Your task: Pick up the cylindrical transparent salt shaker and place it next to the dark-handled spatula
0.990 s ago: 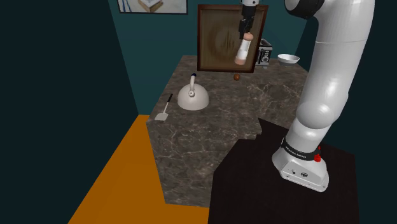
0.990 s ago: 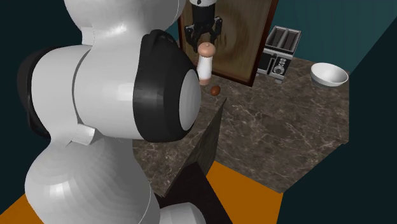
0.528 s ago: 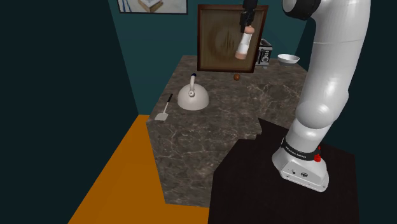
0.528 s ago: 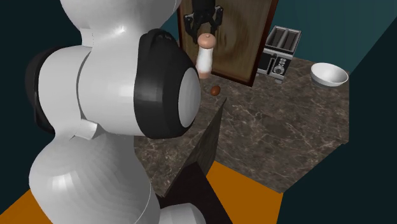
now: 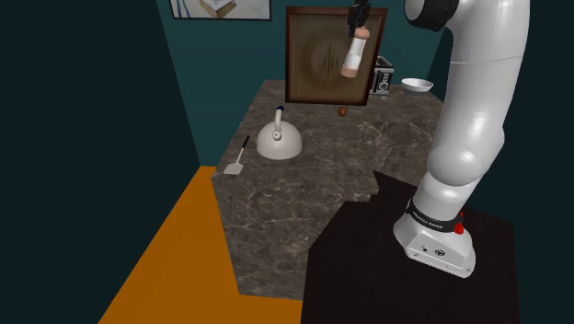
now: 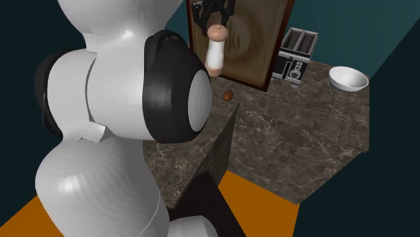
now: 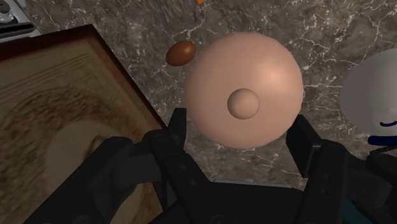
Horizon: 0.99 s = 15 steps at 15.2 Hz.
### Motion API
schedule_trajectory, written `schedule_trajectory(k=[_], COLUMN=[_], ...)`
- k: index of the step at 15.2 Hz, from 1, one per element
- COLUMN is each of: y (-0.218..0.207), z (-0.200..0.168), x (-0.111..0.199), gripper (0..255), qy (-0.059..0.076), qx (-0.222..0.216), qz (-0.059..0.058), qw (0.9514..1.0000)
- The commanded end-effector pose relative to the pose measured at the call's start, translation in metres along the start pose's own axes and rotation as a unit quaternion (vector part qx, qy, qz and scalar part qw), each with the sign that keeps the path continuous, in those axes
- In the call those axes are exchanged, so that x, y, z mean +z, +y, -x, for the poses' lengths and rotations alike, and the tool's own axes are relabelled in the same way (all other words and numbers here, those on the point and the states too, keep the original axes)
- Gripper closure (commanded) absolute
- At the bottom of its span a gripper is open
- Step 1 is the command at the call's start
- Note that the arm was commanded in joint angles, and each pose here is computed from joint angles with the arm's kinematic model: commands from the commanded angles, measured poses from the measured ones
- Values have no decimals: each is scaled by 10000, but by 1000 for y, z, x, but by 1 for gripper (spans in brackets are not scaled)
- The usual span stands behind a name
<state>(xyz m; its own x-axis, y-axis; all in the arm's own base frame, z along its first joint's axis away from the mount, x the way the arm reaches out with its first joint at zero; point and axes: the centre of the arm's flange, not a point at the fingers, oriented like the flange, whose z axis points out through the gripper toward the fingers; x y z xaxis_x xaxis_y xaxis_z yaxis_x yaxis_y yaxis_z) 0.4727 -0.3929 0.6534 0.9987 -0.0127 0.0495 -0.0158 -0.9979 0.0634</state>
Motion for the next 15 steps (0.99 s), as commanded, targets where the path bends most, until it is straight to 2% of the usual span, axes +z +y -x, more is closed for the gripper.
schedule_trajectory(k=[1,15], y=[-20,-204], z=[-1,-13], x=[-4,-16], gripper=[255,255], qy=[-1,-1], qx=[1,1], qz=[1,1], qw=[10000,10000])
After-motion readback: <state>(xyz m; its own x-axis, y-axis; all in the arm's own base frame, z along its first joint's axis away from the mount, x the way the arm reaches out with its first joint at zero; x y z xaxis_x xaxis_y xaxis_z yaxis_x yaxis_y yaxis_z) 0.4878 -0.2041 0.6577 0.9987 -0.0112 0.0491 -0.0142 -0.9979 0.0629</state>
